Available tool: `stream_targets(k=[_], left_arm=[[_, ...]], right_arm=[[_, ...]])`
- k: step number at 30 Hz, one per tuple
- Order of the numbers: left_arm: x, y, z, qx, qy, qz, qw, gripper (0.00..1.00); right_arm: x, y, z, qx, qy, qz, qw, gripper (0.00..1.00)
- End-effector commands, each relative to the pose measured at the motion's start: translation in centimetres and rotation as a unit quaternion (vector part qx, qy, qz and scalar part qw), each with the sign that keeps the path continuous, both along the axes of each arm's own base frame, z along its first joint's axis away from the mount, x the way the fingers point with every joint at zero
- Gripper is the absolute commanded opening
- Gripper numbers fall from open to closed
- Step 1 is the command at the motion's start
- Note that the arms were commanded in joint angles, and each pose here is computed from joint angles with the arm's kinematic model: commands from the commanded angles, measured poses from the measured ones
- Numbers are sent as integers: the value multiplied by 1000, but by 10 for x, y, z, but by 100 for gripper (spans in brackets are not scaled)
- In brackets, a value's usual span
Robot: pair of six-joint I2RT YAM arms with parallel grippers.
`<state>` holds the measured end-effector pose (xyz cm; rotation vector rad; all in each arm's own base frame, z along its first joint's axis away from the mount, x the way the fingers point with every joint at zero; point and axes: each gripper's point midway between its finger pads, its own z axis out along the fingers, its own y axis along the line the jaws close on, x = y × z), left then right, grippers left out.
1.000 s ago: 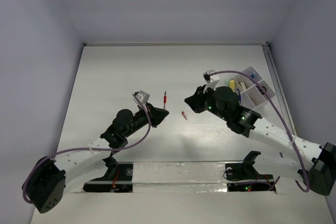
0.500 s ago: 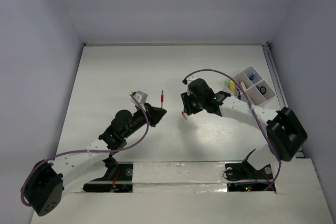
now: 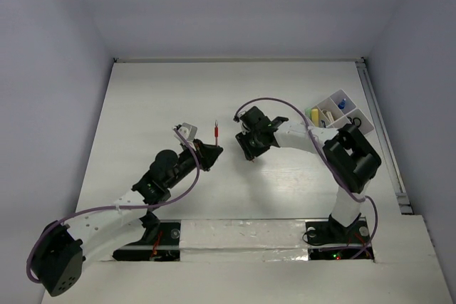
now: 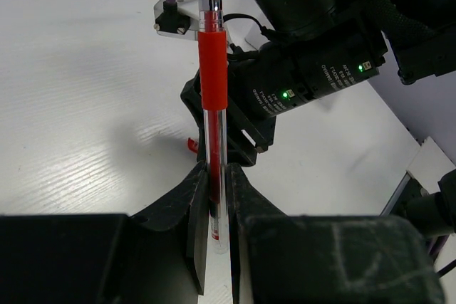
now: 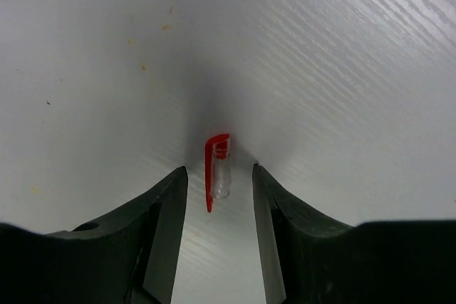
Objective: Sort the stationery into containers
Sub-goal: Pick up the pen cap from the center of the board.
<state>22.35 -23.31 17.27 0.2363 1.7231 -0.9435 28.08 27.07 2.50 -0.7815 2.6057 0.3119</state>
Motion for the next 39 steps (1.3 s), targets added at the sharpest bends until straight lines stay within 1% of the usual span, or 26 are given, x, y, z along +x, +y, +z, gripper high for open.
stream_targets(k=[1,7,10,12,13,16,17,20,23,26,28,29,30,32,33,35,36,38,39], left_arm=[[6,0,29,-22,-34,9,999,0],[7,0,28,-21,-33,10,999,0],[7,0,27,-19,-33,10,999,0],[7,0,27,-18,-33,12,999,0],[7,0,27,-18,-33,12,999,0],[8,1,27,-17,-33,15,999,0],[8,1,26,-16,-31,16,999,0],[9,1,25,-14,-31,16,999,0],[9,1,24,-13,-30,15,999,0],[9,-2,23,-12,-27,10,1000,0],[7,-4,21,-13,-25,2,1000,0],[7,-5,21,-13,-24,0,1000,0],[7,-6,21,-14,-24,-3,1000,0],[5,-10,20,-18,-22,-15,999,0],[4,-12,20,-19,-23,-21,999,0],[1,-18,18,-21,-19,-37,999,0],[0,-20,19,-23,-19,-44,999,0],[-4,-25,16,-24,-16,-60,998,0],[-4,-26,16,-25,-14,-63,998,0]], right_arm=[[6,5,4,-1,5,12,1000,48],[10,-4,-11,-32,8,-6,999,45],[11,-6,-15,-58,-1,-13,998,39],[15,-14,-17,-78,-12,-27,997,32],[12,-12,-18,-78,-11,-25,997,32],[13,-16,-19,-85,-15,-39,996,24],[12,-17,-19,-84,-16,-41,995,17],[11,-16,-17,-67,-22,-58,996,6],[17,-12,1,-37,-49,-78,995,0],[30,-4,38,14,-94,-107,990,0],[40,9,67,72,-126,-126,981,0],[40,13,89,112,-145,-131,974,0],[48,25,111,161,-171,-136,963,0],[50,32,133,217,-183,-158,946,0],[58,40,169,276,-218,-163,922,0],[60,45,195,333,-232,-179,896,0],[59,51,218,374,-251,-177,875,0],[63,49,236,407,-267,-194,852,0],[61,54,254,434,-281,-190,834,0]])
